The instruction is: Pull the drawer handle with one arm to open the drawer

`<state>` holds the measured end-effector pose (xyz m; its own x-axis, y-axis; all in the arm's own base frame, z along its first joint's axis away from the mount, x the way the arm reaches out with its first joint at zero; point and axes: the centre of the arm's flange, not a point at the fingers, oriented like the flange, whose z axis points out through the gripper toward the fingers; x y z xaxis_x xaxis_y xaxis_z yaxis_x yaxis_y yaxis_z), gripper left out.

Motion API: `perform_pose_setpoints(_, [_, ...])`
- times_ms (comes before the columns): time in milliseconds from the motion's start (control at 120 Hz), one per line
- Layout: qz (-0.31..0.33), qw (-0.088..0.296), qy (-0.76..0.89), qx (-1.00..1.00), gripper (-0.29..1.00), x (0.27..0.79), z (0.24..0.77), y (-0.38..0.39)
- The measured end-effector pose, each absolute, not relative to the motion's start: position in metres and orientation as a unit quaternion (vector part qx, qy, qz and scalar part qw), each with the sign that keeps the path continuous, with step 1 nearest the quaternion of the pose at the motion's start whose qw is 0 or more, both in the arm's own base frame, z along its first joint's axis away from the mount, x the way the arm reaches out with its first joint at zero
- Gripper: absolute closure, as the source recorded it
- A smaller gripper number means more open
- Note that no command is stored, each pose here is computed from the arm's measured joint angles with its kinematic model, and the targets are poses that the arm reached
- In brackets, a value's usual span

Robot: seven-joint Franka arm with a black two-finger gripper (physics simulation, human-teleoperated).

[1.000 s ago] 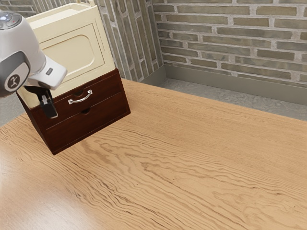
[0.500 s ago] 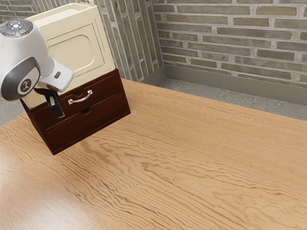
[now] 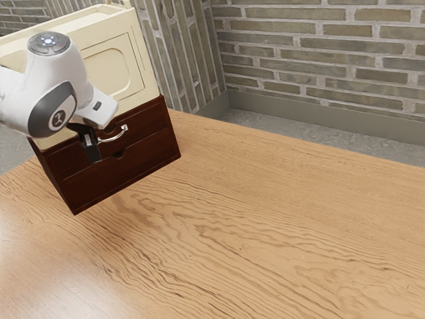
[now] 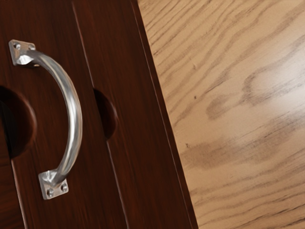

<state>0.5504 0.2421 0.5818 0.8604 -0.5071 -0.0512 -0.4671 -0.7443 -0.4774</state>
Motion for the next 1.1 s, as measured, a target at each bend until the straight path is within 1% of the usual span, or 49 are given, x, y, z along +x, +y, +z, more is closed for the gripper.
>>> perform_pose_setpoints(158, [-0.035,0.239,0.267,-0.933,0.0,0.563,0.565,0.241])
perform_pose_setpoints(475, [-0.046,0.245,0.272,-0.93,0.0,0.584,0.571,0.24])
perform_pose_setpoints(675, [-0.029,0.23,0.279,-0.932,0.0,0.598,0.541,0.24])
perform_pose_setpoints(875, [-0.032,0.236,0.278,-0.931,-0.01,0.614,0.54,0.246])
perform_pose_setpoints(1075, [-0.027,0.227,0.28,-0.933,-0.02,0.623,0.524,0.247])
perform_pose_setpoints(1100, [-0.027,0.226,0.281,-0.932,0.0,0.623,0.524,0.245])
